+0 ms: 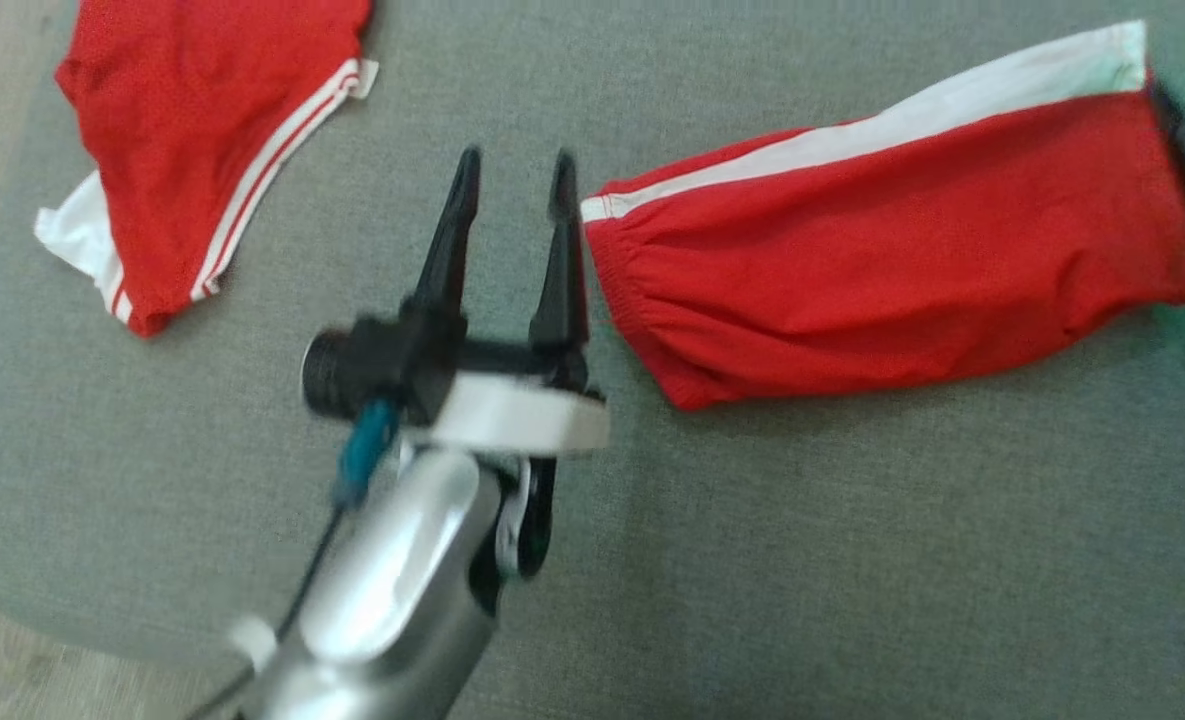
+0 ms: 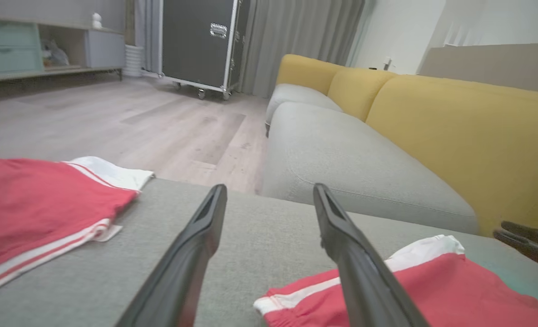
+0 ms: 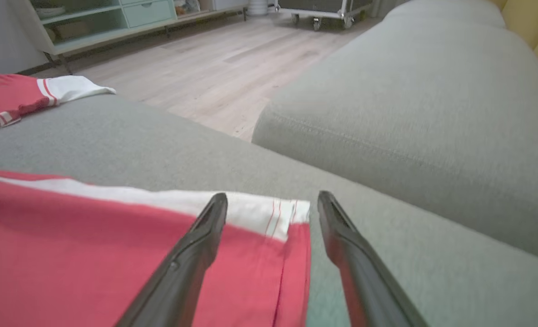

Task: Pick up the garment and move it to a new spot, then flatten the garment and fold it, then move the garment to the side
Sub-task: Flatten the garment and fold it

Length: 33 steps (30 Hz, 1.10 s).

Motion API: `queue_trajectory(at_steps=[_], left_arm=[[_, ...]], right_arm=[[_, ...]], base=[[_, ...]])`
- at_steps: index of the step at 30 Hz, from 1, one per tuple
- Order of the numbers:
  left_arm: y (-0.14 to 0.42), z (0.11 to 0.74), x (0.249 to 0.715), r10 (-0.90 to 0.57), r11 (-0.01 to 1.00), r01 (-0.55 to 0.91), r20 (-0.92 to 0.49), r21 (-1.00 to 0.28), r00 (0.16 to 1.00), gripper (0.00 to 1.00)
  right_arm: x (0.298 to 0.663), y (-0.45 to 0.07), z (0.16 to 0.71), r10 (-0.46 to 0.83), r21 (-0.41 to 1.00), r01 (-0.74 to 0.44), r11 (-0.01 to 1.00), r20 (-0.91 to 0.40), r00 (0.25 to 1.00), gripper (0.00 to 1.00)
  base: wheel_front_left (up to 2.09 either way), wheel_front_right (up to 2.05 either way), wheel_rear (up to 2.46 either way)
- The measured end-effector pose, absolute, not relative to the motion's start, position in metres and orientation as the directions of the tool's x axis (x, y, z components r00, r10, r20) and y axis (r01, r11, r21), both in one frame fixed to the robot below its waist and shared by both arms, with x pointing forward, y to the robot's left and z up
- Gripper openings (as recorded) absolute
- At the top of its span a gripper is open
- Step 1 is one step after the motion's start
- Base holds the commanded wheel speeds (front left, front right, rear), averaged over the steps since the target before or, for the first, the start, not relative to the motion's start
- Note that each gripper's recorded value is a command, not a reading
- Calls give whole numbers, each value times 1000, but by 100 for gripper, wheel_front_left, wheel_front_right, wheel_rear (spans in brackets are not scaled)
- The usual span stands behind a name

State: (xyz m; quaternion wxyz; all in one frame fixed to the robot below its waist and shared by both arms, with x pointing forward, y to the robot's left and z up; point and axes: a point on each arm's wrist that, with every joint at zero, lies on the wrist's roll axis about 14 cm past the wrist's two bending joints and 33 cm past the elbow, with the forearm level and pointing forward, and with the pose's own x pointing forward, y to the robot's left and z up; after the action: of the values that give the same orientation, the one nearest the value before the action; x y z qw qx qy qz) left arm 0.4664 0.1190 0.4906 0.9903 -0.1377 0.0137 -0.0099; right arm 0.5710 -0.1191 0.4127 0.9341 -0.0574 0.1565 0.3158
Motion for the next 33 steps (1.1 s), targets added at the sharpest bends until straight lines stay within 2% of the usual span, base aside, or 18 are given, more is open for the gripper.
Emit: queue_trajectory(at_steps=[3, 9, 17, 18, 19, 20, 26, 33], left_arm=[[127, 499, 445, 31, 978, -29, 8, -206, 999, 100], [138, 507, 415, 93, 988, -87, 41, -124, 995, 100], [158, 506, 378, 174, 983, -172, 32, -67, 984, 100], [161, 507, 376, 182, 982, -180, 35, -59, 983, 100], [162, 508, 374, 187, 981, -185, 38, -56, 982, 100], [163, 509, 373, 191, 981, -188, 40, -56, 981, 100], [156, 504, 372, 163, 986, -162, 33, -38, 986, 100], [142, 492, 374, 101, 994, -101, 11, -30, 995, 100]], right_arm=[[555, -129, 398, 531, 19, -566, 824, -370, 762, 100], [556, -139, 387, 457, 18, -492, 871, -402, 794, 100], [549, -144, 348, 345, 5, -417, 909, -572, 744, 100], [550, -143, 348, 339, 5, -412, 911, -579, 742, 78], [550, -141, 348, 339, 16, -406, 914, -583, 739, 28], [550, -137, 348, 342, 36, -397, 917, -585, 735, 0], [540, -127, 356, 367, 123, -366, 923, -569, 736, 0], [512, -178, 369, 284, 94, -278, 956, -528, 800, 0]], base=[[0, 0, 0], [0, 0, 0], [0, 0, 0], [0, 0, 0], [0, 0, 0], [0, 0, 0], [0, 0, 0], [0, 0, 0]])
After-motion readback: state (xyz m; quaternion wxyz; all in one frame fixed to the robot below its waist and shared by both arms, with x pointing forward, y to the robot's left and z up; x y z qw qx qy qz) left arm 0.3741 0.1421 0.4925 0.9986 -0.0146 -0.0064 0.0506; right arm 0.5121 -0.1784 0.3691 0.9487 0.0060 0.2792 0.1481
